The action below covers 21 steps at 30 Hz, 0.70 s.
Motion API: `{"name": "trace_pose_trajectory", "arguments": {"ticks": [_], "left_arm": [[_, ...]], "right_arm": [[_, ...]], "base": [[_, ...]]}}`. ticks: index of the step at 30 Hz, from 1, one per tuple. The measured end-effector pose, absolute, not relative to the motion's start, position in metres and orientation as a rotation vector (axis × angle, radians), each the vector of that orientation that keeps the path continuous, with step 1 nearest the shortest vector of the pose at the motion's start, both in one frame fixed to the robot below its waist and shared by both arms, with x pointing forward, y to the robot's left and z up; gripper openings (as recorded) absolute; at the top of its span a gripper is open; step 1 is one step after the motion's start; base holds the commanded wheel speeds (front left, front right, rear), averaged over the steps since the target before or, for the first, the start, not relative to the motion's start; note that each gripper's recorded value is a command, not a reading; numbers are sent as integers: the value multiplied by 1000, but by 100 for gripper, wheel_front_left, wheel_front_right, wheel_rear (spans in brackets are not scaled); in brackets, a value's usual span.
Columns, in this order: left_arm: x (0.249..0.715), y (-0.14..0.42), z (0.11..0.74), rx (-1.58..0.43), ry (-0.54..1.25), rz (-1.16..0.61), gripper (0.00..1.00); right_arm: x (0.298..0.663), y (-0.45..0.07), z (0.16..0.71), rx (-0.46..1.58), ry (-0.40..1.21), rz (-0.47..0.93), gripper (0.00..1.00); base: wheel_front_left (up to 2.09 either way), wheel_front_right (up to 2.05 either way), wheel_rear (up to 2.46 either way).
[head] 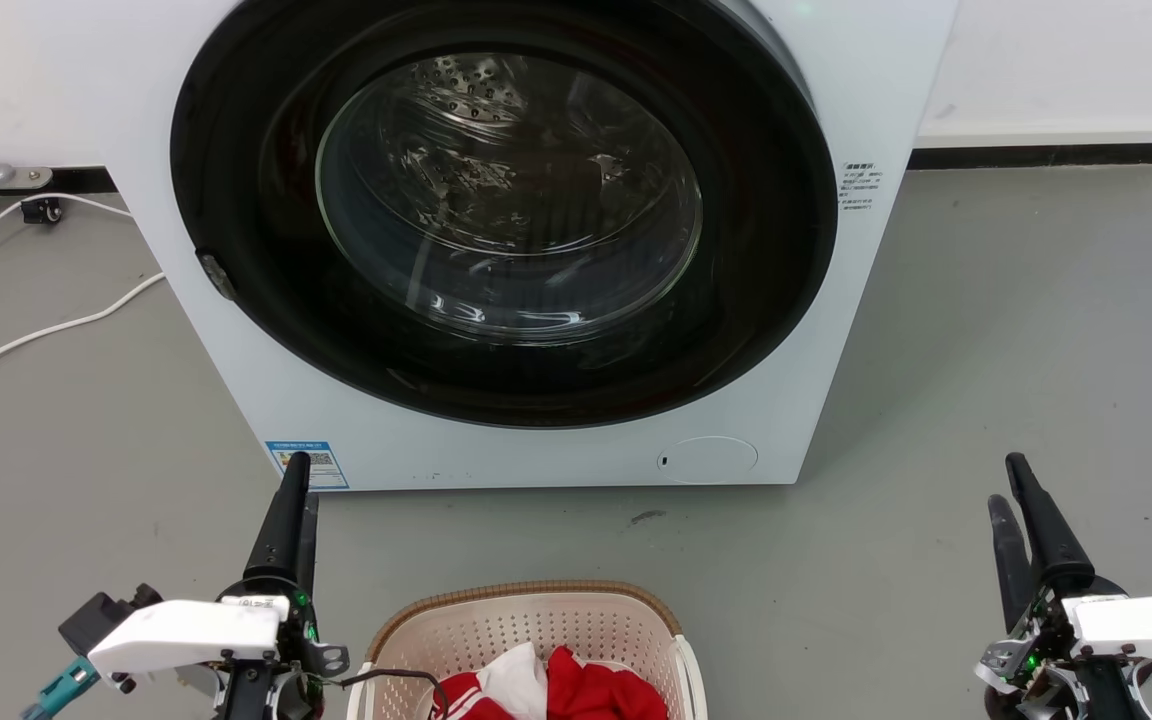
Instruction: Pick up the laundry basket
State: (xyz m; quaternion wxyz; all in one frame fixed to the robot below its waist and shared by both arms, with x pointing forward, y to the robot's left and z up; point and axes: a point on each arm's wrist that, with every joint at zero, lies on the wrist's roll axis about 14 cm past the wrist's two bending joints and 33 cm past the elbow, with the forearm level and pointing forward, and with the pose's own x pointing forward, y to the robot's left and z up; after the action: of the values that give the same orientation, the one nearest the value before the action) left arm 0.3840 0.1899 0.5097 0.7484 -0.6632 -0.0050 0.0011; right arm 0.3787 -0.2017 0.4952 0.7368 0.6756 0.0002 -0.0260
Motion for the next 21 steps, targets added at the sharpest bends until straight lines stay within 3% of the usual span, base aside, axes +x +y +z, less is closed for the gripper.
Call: {"name": "trace_pose_trajectory", "arguments": {"ticks": [21], "left_arm": [[386, 176, 542, -1048, -89, -68, 100]], "right_arm": [[378, -197, 516, 962, -41, -2, 100]], "base": [[0, 0, 0]]}}
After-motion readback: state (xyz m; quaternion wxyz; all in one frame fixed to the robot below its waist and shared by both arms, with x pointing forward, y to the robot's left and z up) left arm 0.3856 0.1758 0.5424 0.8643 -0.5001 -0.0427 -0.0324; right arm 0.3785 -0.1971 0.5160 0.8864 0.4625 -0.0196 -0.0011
